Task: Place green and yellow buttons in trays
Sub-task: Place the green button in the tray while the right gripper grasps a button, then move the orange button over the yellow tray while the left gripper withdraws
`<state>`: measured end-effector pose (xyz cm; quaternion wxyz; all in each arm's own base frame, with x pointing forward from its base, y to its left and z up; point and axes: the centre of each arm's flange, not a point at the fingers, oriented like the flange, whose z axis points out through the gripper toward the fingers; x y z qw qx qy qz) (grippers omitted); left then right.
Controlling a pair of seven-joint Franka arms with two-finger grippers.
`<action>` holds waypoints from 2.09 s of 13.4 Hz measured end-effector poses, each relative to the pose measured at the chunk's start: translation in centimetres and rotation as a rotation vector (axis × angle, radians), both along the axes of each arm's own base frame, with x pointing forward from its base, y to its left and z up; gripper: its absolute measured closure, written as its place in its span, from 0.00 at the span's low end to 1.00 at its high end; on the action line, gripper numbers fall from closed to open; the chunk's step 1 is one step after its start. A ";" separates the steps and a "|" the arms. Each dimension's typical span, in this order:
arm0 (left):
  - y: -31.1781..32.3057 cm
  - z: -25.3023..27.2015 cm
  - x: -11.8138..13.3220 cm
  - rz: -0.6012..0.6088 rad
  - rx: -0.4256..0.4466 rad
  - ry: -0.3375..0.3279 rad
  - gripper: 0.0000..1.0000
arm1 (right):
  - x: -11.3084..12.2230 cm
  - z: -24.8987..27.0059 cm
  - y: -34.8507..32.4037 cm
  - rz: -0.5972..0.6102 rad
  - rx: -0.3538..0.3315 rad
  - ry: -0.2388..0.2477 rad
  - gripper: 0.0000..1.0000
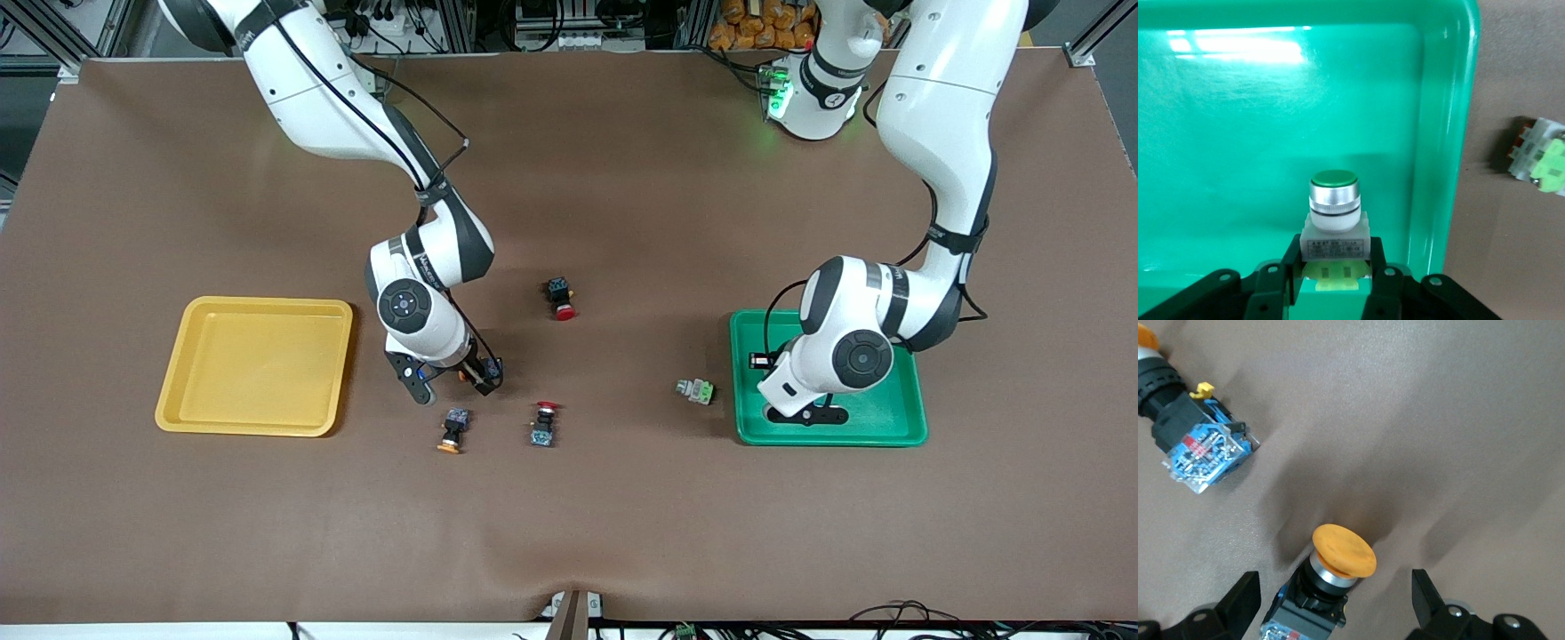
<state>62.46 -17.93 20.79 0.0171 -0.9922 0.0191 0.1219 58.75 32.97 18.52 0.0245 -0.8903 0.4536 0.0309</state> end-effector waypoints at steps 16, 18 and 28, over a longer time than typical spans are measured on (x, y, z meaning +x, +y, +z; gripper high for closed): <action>-3.4 3.9 2.3 -0.089 -0.052 -0.109 0.00 | 4.0 6.6 -4.7 0.292 -0.093 0.077 0.57; -5.4 4.2 1.9 -0.119 -0.060 -0.124 0.00 | 6.0 9.4 -10.2 0.391 -0.071 0.095 0.57; -12.9 0.5 1.2 -0.213 -0.121 -0.267 0.00 | 8.0 12.5 -35.1 0.866 0.086 0.158 0.57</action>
